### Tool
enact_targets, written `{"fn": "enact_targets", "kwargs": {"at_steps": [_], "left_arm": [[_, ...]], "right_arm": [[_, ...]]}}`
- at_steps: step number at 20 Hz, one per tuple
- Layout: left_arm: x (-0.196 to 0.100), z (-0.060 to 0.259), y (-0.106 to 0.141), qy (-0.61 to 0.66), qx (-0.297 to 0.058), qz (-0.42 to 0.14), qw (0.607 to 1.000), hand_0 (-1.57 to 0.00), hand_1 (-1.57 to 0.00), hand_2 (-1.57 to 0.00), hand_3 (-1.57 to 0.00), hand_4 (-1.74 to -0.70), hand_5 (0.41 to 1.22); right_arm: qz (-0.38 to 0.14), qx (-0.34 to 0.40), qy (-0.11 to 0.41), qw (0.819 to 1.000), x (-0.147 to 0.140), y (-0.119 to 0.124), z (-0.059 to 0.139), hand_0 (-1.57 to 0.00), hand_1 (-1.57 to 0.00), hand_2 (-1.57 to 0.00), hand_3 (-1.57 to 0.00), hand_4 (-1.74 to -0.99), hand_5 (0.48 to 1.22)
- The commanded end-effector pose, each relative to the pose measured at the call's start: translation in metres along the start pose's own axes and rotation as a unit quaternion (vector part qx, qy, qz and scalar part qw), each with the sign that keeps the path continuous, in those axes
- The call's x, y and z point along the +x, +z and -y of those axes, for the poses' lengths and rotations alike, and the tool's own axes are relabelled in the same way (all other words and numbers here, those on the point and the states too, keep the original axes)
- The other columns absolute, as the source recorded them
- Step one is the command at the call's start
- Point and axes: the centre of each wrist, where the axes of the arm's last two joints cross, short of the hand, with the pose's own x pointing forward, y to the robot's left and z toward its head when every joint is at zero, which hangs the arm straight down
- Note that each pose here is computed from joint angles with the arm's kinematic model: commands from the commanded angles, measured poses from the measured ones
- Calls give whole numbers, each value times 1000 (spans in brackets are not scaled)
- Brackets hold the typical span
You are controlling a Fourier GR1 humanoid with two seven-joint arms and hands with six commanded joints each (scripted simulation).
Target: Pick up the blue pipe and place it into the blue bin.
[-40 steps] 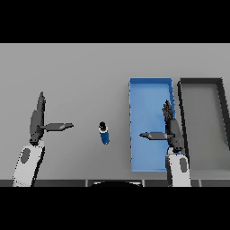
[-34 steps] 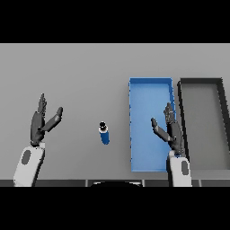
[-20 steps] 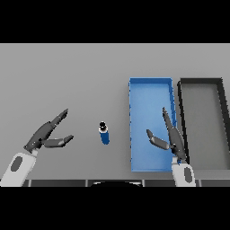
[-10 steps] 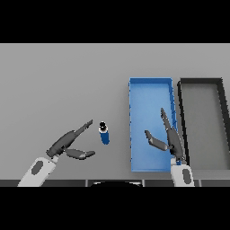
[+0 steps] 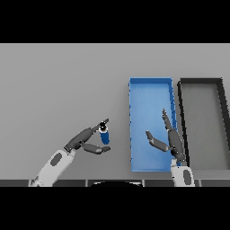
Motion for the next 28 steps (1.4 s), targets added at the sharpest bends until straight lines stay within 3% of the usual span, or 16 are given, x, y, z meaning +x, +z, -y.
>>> {"fn": "enact_targets", "kwargs": {"at_steps": [1, 6, 8, 9, 10, 11, 13, 16, 21, 28], "left_arm": [[0, 2, -3, -7, -4, 6, 1000, 1, 1, 1, 1, -1136, 459], [-2, 12, -25, 36, -10, 38, 999, 1, 1, -1, 1, -1215, 533], [-3, 19, -28, 50, -4, 48, 998, 1, -40, -110, -43, -1267, 585], [-1, 20, -29, 55, 0, 53, 997, -34, -141, -224, -115, -1292, 617], [2, 21, -31, 59, 6, 53, 997, -100, -265, -357, -215, -1317, 651], [4, 24, -33, 75, 2, 56, 996, -289, -458, -539, -486, -1342, 765], [2, 31, -32, 78, 3, 51, 996, -717, -856, -901, -877, -1477, 929], [0, 38, -35, 66, -13, 62, 996, -1134, -1205, -1228, -1174, -1600, 1072], [9, 43, -35, 62, 7, 105, 992, -1428, -1451, -1459, -1382, -1692, 1172], [56, 44, -42, 61, 5, 174, 983, -1541, -1546, -1547, -1469, -1731, 1211]], "right_arm": [[-2, -1, 2, 1000, -1, 1, 1, 1, 1, 1, 1, -1204, 607], [-6, 0, -1, 1000, -1, 1, 4, 1, 1, 1, 1, -1206, 606], [-5, -3, 2, 1000, -4, 1, 5, 1, 1, 1, 1, -1196, 603], [-4, -2, 0, 1000, -4, 1, 3, 1, 1, 1, 1, -1196, 605], [-4, -3, -4, 1000, -3, 2, 5, 1, 1, 1, 1, -1198, 605], [-4, -6, -4, 1000, -4, 0, 7, 1, 1, 1, 1, -1199, 605], [-1, -5, -4, 1000, -2, -1, 6, 1, 1, 1, 1, -1198, 604], [-1, -2, -5, 1000, -2, -2, 6, 1, 1, 1, 1, -1198, 604], [1, 1, 0, 1000, 1, -3, 5, 1, 1, 1, 1, -1189, 601], [2, -5, 7, 1000, -3, 1, 8, 1, 1, 1, 1, -1164, 602]]}}
